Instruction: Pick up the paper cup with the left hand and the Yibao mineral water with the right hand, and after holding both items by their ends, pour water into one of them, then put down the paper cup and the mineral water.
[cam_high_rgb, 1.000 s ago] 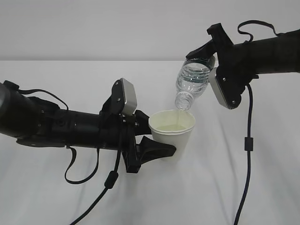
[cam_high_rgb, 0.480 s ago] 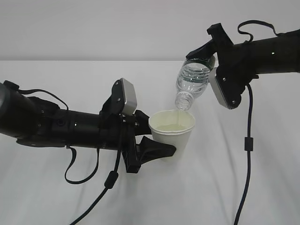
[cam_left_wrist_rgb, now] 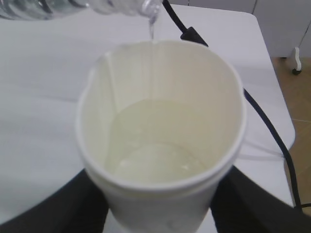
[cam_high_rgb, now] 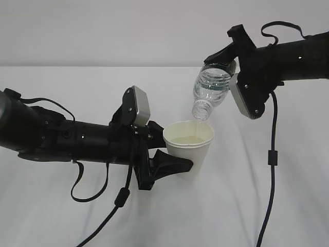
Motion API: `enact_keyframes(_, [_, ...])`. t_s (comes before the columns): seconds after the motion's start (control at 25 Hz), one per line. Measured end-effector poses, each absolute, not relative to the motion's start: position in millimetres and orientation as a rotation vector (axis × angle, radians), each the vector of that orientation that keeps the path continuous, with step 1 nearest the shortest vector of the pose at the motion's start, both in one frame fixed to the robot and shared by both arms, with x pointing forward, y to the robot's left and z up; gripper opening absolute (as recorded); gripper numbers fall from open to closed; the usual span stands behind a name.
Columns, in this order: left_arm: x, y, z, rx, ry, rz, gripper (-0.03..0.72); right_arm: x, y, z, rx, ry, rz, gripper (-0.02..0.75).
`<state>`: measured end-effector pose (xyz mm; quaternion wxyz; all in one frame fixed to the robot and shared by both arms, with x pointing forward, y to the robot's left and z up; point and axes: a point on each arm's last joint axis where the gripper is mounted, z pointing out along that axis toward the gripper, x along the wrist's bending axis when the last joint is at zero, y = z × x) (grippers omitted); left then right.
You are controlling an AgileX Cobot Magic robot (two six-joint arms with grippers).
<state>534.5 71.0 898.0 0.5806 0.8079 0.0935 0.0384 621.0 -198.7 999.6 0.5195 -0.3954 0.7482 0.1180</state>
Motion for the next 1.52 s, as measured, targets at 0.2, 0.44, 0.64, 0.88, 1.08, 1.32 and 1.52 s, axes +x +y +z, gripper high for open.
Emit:
enact_keyframes(0.2, [534.3, 71.0, 898.0, 1.889, 0.217, 0.089, 0.430, 620.7, -198.8, 1000.5, -0.948, 1.792, 0.282, 0.445])
enact_keyframes(0.44, [534.3, 71.0, 898.0, 1.889, 0.217, 0.089, 0.430, 620.7, -198.8, 1000.5, -0.948, 1.792, 0.282, 0.445])
enact_keyframes(0.64, [534.3, 71.0, 898.0, 1.889, 0.217, 0.089, 0.430, 620.7, -198.8, 1000.5, -0.948, 1.792, 0.282, 0.444])
enact_keyframes(0.88, [534.3, 71.0, 898.0, 1.889, 0.217, 0.089, 0.430, 620.6, -198.2, 1000.5, -0.925, 1.806, 0.300, 0.444])
enact_keyframes(1.08, [534.3, 71.0, 898.0, 1.889, 0.217, 0.089, 0.430, 620.3, -197.7, 1000.7, -0.899, 1.819, 0.327, 0.444])
enact_keyframes(1.32, [534.3, 71.0, 898.0, 1.889, 0.217, 0.089, 0.430, 619.6, -196.5, 1001.3, -0.858, 1.836, 0.377, 0.444])
enact_keyframes(1.52, [534.3, 71.0, 898.0, 1.889, 0.217, 0.089, 0.430, 618.2, -195.3, 1005.3, -0.767, 1.866, 0.461, 0.444])
